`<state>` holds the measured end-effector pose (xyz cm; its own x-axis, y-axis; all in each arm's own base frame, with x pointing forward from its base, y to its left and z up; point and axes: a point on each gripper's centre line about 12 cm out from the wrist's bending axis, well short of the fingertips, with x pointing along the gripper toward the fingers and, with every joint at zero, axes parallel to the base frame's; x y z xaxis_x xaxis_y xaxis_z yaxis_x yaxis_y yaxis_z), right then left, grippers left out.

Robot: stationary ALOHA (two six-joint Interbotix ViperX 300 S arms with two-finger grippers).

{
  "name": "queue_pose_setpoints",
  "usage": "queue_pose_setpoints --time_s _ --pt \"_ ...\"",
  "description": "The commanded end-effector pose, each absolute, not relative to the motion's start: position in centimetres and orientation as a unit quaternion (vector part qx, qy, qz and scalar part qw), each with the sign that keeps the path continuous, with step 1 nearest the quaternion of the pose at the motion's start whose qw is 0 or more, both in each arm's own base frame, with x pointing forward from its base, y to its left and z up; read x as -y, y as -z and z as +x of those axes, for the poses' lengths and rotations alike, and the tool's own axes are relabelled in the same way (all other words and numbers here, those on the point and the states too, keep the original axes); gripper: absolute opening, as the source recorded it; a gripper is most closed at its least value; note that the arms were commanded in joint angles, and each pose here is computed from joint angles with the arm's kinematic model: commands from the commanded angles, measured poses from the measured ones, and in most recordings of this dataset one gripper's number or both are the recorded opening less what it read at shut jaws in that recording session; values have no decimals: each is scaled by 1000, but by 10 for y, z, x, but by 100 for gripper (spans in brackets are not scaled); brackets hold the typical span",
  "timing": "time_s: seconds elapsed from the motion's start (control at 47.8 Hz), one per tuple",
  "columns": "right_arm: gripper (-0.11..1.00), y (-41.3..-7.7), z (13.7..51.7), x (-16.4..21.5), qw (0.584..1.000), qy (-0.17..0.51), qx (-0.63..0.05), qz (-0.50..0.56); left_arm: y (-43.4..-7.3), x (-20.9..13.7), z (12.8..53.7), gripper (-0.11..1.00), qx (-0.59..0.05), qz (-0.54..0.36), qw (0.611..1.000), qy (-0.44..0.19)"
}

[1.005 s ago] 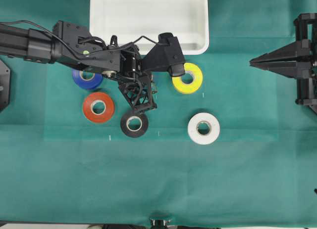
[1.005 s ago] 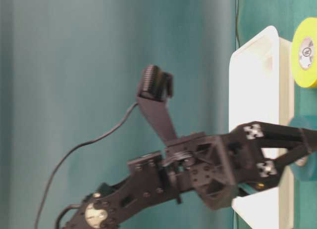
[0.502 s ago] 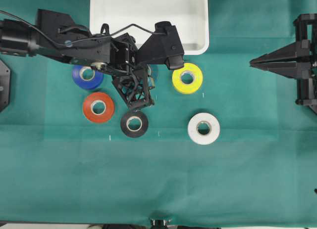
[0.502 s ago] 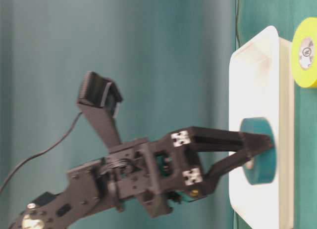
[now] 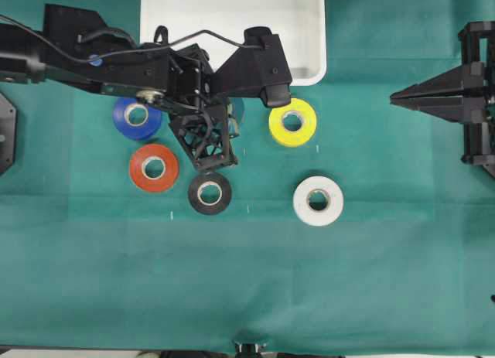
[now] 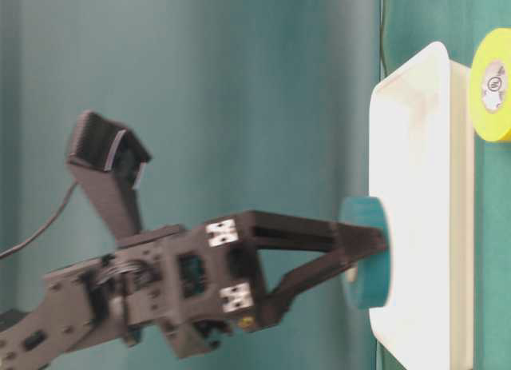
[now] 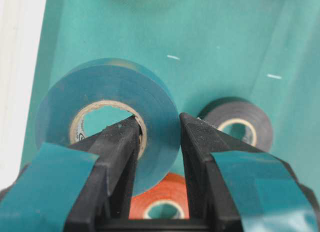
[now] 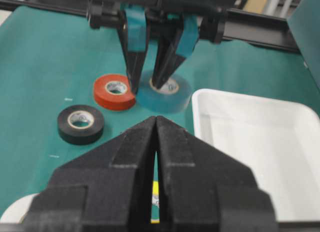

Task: Pick up the tape from a random location and place it into the white case.
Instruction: 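Lift the teal roll with the left gripper and carry it upward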

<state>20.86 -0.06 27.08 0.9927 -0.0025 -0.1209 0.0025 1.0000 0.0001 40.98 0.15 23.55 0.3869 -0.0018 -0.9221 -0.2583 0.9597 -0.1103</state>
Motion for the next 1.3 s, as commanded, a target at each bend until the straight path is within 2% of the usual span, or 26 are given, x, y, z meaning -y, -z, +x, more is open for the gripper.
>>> queue_pose_setpoints --time_s 0.0,0.565,1.277 --pt "0 -279 211 1 999 2 -50 -1 -272 0 406 21 -514 -117 847 -71" --pt "0 -282 211 1 999 2 -45 1 -353 2 377 21 -489 -116 862 -66" --pt "0 -280 211 1 999 2 -49 1 -364 5 376 21 -488 -112 863 -62"
